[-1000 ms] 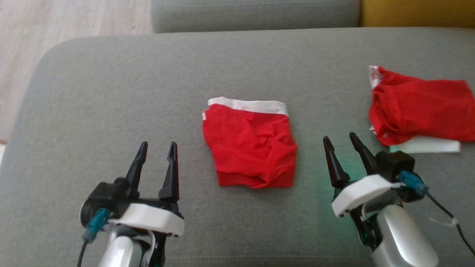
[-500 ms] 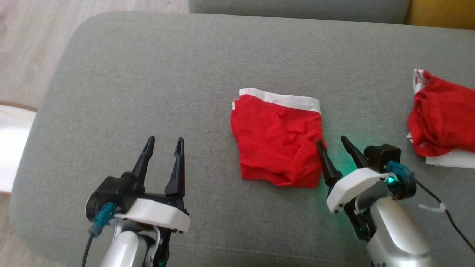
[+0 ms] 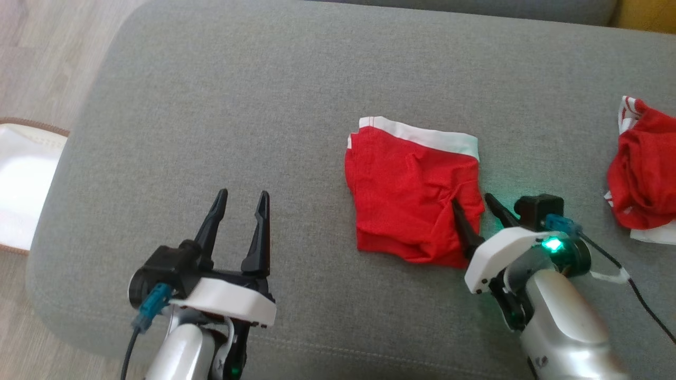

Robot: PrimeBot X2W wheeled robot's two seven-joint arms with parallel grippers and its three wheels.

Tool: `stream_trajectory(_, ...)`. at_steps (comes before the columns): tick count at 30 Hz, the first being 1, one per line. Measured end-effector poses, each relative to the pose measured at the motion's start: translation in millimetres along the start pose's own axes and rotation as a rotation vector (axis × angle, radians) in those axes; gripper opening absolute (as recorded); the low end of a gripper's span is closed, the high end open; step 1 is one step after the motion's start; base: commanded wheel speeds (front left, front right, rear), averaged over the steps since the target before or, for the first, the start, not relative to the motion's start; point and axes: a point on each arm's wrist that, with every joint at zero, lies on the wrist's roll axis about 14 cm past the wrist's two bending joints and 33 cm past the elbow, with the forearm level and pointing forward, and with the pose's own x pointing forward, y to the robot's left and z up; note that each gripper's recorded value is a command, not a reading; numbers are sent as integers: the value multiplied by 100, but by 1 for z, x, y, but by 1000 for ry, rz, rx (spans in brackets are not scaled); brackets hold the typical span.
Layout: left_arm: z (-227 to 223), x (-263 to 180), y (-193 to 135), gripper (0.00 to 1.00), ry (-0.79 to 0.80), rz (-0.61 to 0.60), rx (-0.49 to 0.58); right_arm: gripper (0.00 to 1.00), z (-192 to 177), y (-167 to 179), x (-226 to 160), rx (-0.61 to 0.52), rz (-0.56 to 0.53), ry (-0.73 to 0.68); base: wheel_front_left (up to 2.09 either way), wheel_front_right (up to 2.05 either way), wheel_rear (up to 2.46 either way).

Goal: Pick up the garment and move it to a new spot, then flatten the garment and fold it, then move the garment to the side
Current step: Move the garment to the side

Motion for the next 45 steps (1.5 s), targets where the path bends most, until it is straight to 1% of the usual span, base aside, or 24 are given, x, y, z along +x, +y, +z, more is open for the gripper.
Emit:
stream_trajectory(4,0,2,2,100,2,6,0,100,-3,5,6,-17,22,30,0,0,0)
stream_trajectory(5,-1,2,2,100,3,7,0,71,-3,7,7,-24,27,34,0,0,0)
stream_trajectory(6,-2,2,2,100,5,7,0,0,-2,8,8,-34,33,37,0,0,0)
stream_trajectory(10,-2,4,1,100,5,5,0,0,0,8,7,-73,34,19,0,0,0)
stream_trajectory(14,-2,8,-6,100,2,-17,-4,0,7,-3,1,-188,5,-20,0,0,0)
stream_trajectory(17,-2,11,-14,100,0,-41,-9,0,25,-19,-4,-270,-33,-71,0,0,0)
stream_trajectory(23,-2,20,-30,100,-4,-94,-12,0,58,-67,-27,-447,-128,-126,0,0,0)
stream_trajectory(27,-4,27,-45,100,-3,-142,-21,0,67,-106,-50,-554,-197,-84,0,0,0)
stream_trajectory(29,-7,29,-51,100,5,-163,-21,0,76,-131,-62,-597,-244,-62,0,0,0)
stream_trajectory(32,-12,36,-59,100,15,-187,-24,0,89,-173,-83,-623,-325,-20,0,0,0)
stream_trajectory(35,-13,46,-66,100,13,-213,-30,0,98,-222,-108,-679,-424,53,0,0,0)
stream_trajectory(38,-16,54,-73,100,17,-232,-36,0,104,-261,-130,-690,-510,106,0,0,0)
stream_trajectory(41,-20,59,-74,100,26,-235,-49,0,100,-281,-136,-676,-550,150,0,0,0)
stream_trajectory(43,-23,61,-71,100,33,-227,-53,0,97,-287,-134,-641,-566,165,0,0,0)
stream_trajectory(45,-25,63,-68,100,38,-219,-52,0,95,-290,-130,-628,-567,168,0,0,0)
